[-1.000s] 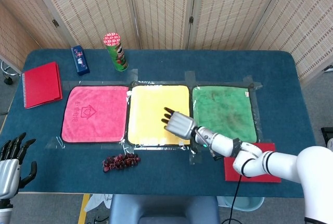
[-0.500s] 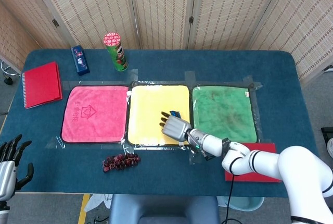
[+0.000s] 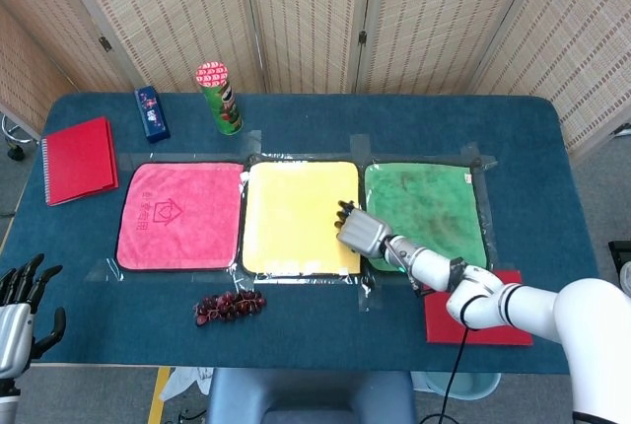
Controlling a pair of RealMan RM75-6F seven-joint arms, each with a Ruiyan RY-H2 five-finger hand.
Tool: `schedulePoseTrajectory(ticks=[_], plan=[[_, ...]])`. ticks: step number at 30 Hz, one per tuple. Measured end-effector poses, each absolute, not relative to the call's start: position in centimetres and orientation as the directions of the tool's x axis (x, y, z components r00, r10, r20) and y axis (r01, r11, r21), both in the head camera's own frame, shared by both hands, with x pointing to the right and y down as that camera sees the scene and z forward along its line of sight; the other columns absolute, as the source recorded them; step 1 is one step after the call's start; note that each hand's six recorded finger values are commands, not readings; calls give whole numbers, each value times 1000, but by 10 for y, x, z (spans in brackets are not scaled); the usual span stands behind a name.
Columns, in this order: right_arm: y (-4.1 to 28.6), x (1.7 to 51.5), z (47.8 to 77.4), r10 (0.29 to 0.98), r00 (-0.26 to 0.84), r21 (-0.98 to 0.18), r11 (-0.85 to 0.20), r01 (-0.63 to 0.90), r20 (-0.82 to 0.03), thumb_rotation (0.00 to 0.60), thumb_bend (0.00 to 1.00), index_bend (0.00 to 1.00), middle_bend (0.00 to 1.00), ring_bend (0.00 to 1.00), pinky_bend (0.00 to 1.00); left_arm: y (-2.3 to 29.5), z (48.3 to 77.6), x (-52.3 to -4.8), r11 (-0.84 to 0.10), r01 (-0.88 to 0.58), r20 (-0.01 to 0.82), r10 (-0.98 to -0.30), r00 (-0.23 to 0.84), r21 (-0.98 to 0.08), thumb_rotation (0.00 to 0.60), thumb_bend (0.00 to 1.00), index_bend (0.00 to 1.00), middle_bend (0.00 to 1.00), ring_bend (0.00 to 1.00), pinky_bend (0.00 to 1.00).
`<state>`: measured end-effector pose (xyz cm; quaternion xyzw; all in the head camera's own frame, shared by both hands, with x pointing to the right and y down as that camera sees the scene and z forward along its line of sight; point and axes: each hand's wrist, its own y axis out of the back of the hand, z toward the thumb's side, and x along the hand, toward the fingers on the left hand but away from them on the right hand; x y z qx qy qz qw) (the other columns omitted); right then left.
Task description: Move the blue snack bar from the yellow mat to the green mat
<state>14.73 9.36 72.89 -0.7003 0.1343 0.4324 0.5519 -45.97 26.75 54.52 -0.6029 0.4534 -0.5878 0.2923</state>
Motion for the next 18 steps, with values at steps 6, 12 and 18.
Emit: schedulePoseTrajectory(ticks=[6, 12, 18], plan=[[88, 176, 721, 326, 567, -654, -378, -655, -756, 600, 197, 426, 268, 140, 0, 267, 546, -460, -420, -203, 445, -890, -101, -885, 600, 590, 191, 70, 83, 6], [81, 217, 706, 362, 521, -634, -407, -658, -773, 600, 197, 433, 280, 162, 0, 266, 546, -459, -422, -202, 447, -889, -99, -884, 600, 590, 191, 70, 83, 6], [68, 223, 684, 419, 539, -681, -405, -610, -731, 600, 197, 434, 279, 167, 0, 266, 546, -458, -420, -205, 446, -890, -97, -884, 600, 590, 191, 70, 83, 6]])
